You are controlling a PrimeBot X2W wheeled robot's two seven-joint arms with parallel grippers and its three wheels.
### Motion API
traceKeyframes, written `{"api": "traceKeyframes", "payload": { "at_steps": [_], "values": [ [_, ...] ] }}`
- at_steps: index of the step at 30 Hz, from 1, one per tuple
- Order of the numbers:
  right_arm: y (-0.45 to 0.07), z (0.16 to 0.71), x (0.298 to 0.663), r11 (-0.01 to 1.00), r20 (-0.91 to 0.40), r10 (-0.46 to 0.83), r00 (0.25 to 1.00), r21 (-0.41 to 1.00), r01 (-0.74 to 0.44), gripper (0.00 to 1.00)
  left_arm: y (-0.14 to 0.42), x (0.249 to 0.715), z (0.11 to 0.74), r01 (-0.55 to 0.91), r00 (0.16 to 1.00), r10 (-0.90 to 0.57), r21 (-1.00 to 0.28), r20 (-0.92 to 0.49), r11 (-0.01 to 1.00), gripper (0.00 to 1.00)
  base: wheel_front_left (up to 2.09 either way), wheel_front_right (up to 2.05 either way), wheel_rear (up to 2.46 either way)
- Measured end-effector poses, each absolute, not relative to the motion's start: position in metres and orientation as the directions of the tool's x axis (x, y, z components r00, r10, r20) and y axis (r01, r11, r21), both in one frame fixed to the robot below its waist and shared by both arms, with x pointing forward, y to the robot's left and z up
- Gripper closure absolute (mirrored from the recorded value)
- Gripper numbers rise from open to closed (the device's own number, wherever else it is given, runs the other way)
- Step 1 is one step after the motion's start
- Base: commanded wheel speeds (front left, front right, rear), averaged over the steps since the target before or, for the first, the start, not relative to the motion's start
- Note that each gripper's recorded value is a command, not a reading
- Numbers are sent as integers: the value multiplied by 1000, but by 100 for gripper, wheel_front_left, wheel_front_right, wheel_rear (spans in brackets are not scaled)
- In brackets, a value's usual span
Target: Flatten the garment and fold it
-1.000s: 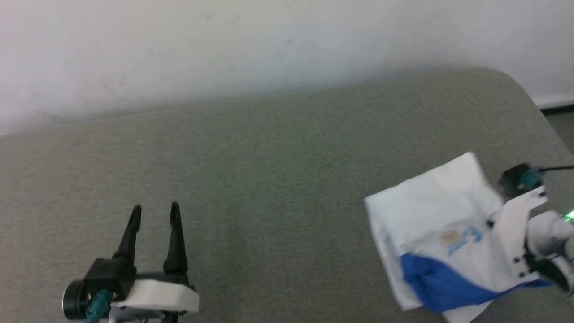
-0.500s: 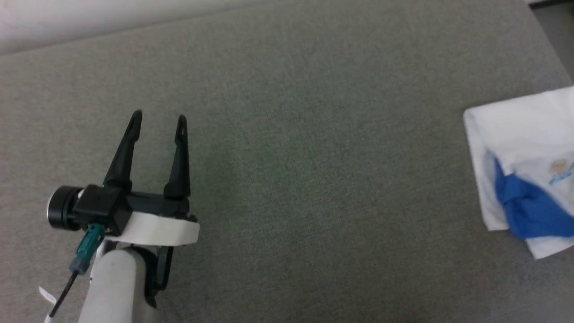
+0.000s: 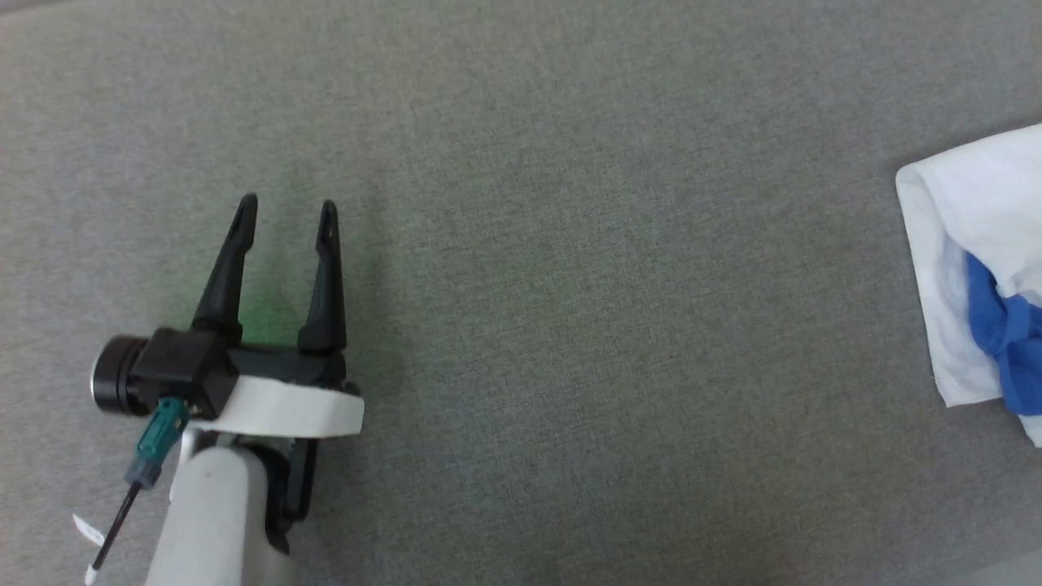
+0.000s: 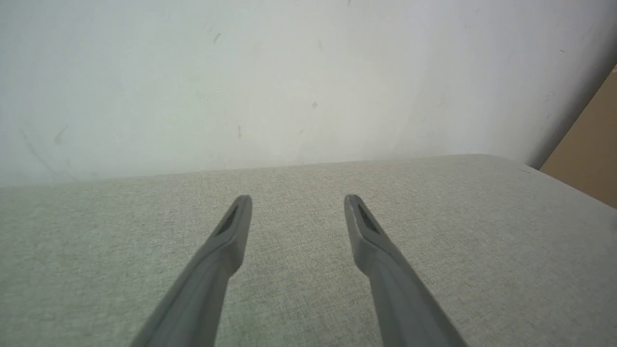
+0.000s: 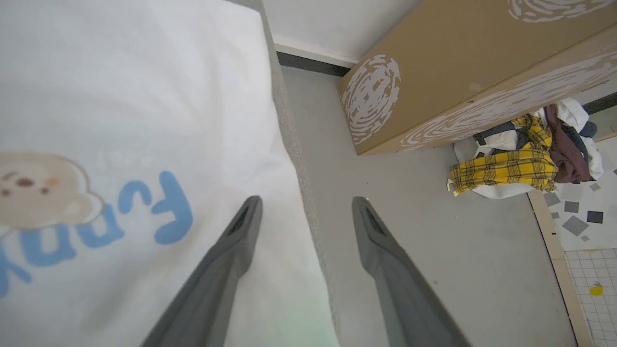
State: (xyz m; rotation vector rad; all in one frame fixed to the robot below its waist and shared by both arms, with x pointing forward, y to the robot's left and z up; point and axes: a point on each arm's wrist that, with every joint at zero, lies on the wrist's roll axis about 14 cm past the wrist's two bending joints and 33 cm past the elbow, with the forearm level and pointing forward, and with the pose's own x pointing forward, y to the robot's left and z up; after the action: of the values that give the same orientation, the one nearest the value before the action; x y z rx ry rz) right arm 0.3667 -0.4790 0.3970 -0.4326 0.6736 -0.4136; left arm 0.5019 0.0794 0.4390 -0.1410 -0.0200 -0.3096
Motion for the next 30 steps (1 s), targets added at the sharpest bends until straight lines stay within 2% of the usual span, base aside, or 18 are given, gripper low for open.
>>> {"api": "traceKeyframes", "payload": {
  "at_steps": [3,7,12,16,25,30],
  "values": [
    [-475,397,354,832,-489,-489,722,-509,218,0,88,493,442,272,962,-271,-139,31,952,0,0,0,0],
    [-459,412,349,840,-429,-449,784,-501,207,0,102,473,450,225,974,-225,-128,15,966,0,0,0,0],
    [-404,436,364,893,-320,-327,889,-413,179,0,117,447,464,177,984,-177,-113,13,978,0,0,0,0],
    [-355,452,366,940,-262,-231,937,-310,146,0,122,432,481,161,987,-157,-106,42,981,0,0,0,0],
    [-234,478,382,998,-152,13,988,-64,-23,0,164,402,493,54,997,-51,-67,50,996,0,0,0,0],
    [-192,500,386,996,-58,81,995,40,-79,0,201,383,493,-30,999,31,-20,40,999,0,0,0,0]
  ]
}}
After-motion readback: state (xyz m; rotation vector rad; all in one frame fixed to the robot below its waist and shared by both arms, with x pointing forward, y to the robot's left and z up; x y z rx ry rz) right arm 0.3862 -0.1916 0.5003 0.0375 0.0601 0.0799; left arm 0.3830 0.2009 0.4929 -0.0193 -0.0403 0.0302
